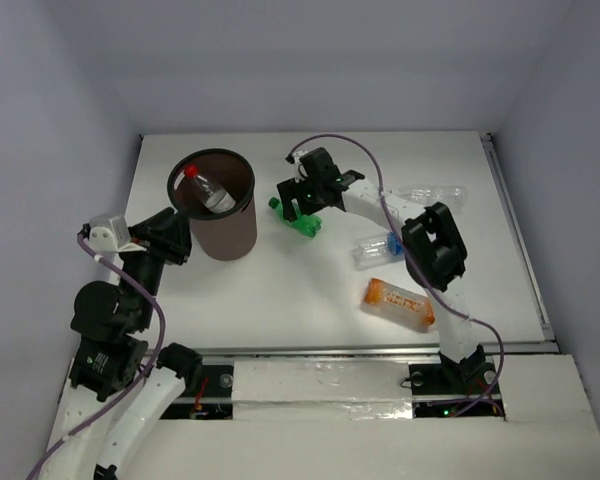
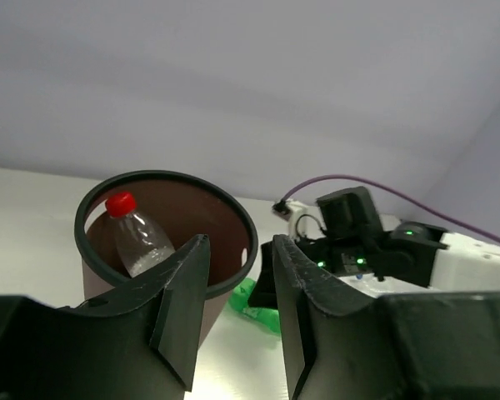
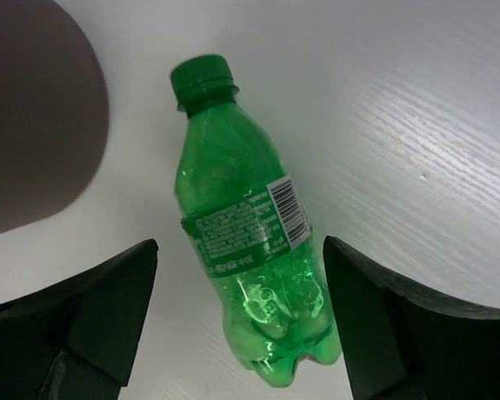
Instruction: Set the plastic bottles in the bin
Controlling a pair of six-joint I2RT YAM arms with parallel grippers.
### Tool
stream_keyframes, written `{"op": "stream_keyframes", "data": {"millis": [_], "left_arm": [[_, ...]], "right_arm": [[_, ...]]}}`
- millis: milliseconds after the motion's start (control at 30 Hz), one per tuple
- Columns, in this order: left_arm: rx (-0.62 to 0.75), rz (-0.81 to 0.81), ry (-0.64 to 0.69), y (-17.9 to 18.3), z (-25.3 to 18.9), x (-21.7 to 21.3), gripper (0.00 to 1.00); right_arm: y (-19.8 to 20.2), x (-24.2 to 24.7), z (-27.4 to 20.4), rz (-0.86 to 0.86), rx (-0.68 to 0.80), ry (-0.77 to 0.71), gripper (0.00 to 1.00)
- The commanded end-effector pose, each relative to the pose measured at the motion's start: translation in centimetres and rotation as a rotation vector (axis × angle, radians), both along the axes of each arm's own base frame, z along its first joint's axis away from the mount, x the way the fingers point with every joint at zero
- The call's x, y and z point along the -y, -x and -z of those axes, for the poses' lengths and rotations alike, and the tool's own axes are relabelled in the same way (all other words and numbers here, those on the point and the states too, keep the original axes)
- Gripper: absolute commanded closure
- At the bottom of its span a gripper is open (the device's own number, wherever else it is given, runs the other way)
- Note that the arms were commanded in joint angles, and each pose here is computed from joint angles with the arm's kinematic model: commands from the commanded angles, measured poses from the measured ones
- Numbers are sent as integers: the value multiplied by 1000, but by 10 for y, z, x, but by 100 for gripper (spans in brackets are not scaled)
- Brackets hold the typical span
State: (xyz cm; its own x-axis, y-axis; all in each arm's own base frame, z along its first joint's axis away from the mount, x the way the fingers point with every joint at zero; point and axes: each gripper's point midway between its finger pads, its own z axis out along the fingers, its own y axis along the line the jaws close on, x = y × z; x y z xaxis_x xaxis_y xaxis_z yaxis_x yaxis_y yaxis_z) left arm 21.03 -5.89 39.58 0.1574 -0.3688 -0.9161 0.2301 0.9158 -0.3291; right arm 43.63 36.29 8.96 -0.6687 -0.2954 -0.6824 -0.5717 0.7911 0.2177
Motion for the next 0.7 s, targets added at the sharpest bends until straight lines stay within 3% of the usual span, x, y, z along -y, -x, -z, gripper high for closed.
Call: {"op": "stream_keyframes", "data": {"millis": [0,267,400,533,667], "left_arm": [[56,59,30,15,-14,5,66],[69,65,38,24,-8,2,66],[73,74,41,25,-6,3,66],[70,83,43,24,-4,5,66],[76,71,58,27,-4,2,67]], "right_arm": [[0,4,-11,-1,-13,52,15],[17,7,25,-17,-137,89,27],[19,10,15,15,-94,44,44],[13,3,-43,53,27,-95,51],[18,16,-153,112,220,-252,52]]}}
